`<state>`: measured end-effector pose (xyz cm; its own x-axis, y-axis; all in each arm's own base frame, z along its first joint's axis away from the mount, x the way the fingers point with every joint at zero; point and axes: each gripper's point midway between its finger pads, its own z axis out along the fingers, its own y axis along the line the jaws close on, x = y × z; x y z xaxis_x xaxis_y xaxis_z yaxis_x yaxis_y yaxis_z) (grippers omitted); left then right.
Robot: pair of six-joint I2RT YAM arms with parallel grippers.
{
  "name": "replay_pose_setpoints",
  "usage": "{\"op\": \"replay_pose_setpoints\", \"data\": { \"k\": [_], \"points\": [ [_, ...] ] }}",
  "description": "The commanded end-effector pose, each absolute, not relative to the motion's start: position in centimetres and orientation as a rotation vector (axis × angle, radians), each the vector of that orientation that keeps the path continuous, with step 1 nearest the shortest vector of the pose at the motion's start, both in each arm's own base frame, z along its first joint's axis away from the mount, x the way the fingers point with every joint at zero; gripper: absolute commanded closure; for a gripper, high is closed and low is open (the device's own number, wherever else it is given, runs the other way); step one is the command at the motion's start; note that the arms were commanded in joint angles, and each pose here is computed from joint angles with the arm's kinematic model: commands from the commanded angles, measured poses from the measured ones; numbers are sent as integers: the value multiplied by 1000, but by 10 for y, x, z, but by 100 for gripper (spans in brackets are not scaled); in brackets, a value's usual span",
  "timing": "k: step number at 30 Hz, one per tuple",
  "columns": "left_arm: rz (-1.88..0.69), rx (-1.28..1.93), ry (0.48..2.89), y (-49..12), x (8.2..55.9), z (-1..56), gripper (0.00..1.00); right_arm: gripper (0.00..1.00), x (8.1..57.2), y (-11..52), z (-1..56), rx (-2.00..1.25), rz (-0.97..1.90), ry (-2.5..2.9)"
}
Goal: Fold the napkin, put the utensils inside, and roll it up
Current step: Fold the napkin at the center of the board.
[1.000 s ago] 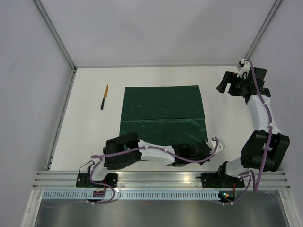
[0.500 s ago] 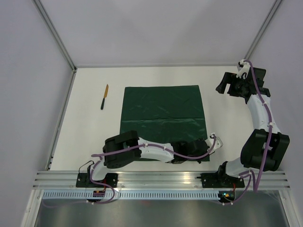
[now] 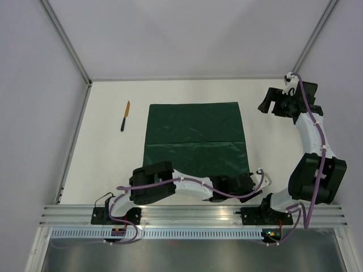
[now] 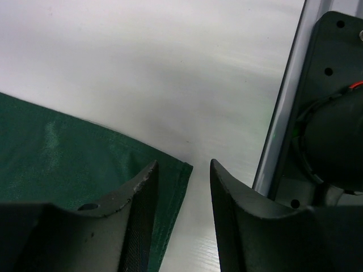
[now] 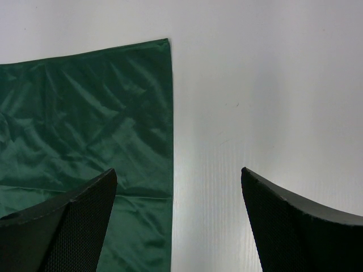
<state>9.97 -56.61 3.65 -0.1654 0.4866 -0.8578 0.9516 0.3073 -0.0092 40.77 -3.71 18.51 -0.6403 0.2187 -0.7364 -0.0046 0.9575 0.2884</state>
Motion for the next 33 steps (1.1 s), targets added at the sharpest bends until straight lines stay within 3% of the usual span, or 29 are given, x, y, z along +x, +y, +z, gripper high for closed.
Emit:
{"op": "replay_pose_setpoints", "data": {
  "k": [1,9,17,28,33],
  "points": [
    [-756,1284,1735,-581,103,45,52,5,403,-37,180,180,343,2269],
    [-731,1295,1758,-579,104,31,54,5,403,-37,179,175,343,2272],
    [-714,1296,1780,-575,104,20,69,5,402,-36,179,174,349,2273],
    [-721,1269,1770,-576,111,31,97,6,402,-36,178,173,353,2275],
    [-767,1252,1754,-578,108,48,98,6,403,-36,178,172,353,2274]
  ]
}}
